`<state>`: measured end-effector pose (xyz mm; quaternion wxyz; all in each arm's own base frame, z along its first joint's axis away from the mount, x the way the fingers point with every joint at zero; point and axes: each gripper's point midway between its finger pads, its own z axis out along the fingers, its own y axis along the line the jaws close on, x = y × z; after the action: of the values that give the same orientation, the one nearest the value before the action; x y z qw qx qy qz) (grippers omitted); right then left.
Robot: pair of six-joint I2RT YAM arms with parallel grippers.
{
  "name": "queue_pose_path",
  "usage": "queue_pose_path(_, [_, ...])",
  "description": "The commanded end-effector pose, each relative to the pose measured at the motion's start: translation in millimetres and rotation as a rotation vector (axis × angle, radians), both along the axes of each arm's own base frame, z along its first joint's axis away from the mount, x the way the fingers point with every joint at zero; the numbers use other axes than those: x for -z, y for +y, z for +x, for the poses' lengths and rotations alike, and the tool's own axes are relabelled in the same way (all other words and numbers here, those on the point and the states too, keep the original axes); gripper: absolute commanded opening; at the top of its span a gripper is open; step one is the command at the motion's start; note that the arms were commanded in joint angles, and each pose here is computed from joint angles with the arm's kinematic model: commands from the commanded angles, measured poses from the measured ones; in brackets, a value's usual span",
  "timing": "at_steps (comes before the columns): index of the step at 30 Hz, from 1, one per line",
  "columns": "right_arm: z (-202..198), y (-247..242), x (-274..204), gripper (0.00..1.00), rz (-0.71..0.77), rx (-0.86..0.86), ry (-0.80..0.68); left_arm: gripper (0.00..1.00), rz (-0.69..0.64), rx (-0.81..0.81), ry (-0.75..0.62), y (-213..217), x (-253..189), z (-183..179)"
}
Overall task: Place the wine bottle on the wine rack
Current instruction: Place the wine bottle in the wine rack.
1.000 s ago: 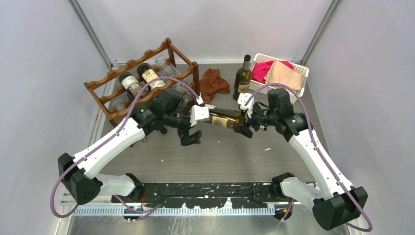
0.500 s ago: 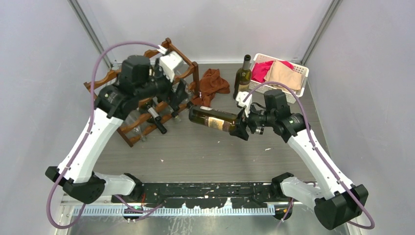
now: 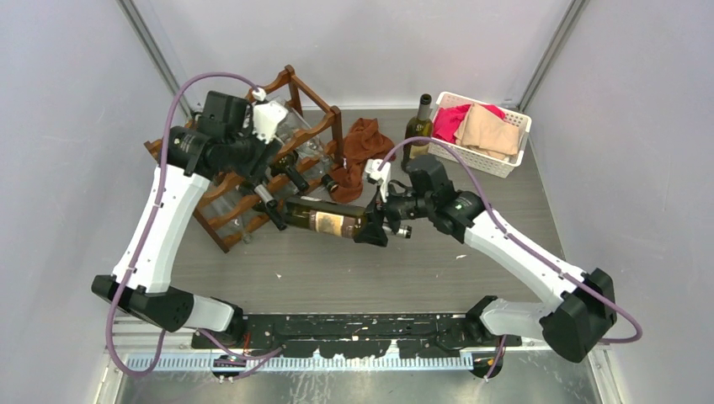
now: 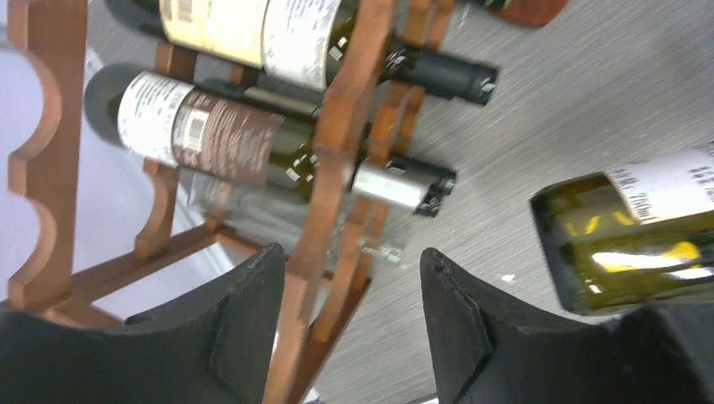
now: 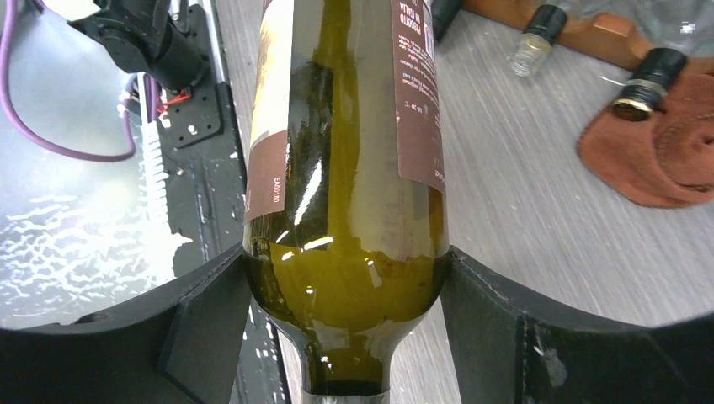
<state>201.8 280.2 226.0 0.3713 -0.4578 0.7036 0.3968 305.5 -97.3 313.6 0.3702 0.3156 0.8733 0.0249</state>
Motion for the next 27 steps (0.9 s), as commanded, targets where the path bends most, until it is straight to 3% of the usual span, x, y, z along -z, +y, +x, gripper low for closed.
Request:
queue_pose_path(1, [8, 40, -70, 0.01, 0.212, -0.055, -0.127, 0.58, 0.094, 0.04, 0.051, 36, 4, -6])
queue_pose_path(5, [11, 60, -71, 0.01, 0.228, -0.07, -0.112, 0.56, 0.113, 0.124, 0.05, 41, 13, -4])
queue_pose_path(17, [12, 106, -78, 0.01, 0.292, -0.1, -0.084, 0.39, 0.107, 0.101, 0.129, 58, 48, 2])
queue_pose_path(23, [11, 126, -79, 0.01, 0.316, -0.101, -0.049, 0.09, 0.081, 0.107, 0.118, 53, 45, 3])
queue_pose_path(27, [12, 143, -78, 0.01, 0.326, -0.09, -0.03, 0.04, 0.042, 0.124, 0.102, 46, 40, 3])
